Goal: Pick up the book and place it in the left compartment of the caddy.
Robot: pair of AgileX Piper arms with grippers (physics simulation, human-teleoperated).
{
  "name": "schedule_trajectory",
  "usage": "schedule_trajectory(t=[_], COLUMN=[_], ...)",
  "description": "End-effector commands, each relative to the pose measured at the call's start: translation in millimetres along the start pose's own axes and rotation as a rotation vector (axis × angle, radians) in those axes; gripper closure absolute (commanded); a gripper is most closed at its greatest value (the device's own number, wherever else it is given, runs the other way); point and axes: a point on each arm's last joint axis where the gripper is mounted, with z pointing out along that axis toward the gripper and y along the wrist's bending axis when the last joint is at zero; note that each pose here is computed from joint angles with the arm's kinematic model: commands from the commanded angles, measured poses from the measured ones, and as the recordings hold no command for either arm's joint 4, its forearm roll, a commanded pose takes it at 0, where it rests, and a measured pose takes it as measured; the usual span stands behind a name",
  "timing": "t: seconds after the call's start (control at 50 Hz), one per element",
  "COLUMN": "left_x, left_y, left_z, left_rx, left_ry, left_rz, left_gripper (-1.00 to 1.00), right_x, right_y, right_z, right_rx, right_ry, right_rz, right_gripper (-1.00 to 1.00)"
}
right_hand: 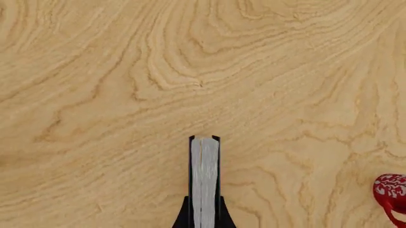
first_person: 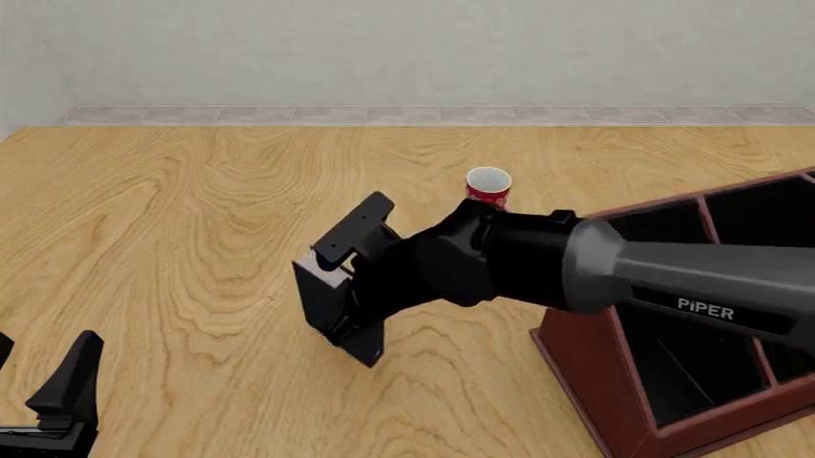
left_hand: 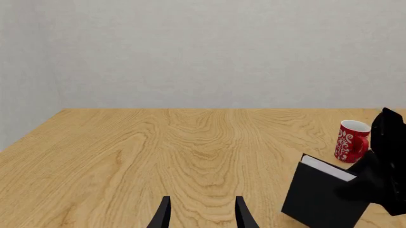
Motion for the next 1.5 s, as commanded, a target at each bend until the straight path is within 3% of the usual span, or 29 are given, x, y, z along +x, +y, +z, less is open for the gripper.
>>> schedule_trajectory(t=[0.02, 0.28, 1.5], left_x=[0.0, 0.0, 0.0], left_y=[0.0, 0.0, 0.0], left_z=[0, 0, 0], left_rx=[0.0, 0.0, 0.0], left_ry=[0.0, 0.0, 0.0], left_rz=[0.0, 0.0, 0.0], left_gripper=[-1.0, -1.0, -1.0], right_x=[-5, -3, -19], right_y=[4, -4, -20], right_z=[-39, -86, -214], right_rx=[-0.004, 0.016, 0.085], right_ry=[-0.081, -0.143, -0.271], right_rz=[0.034, 0.058, -0.021], right_gripper=[1.0, 1.0, 1.0])
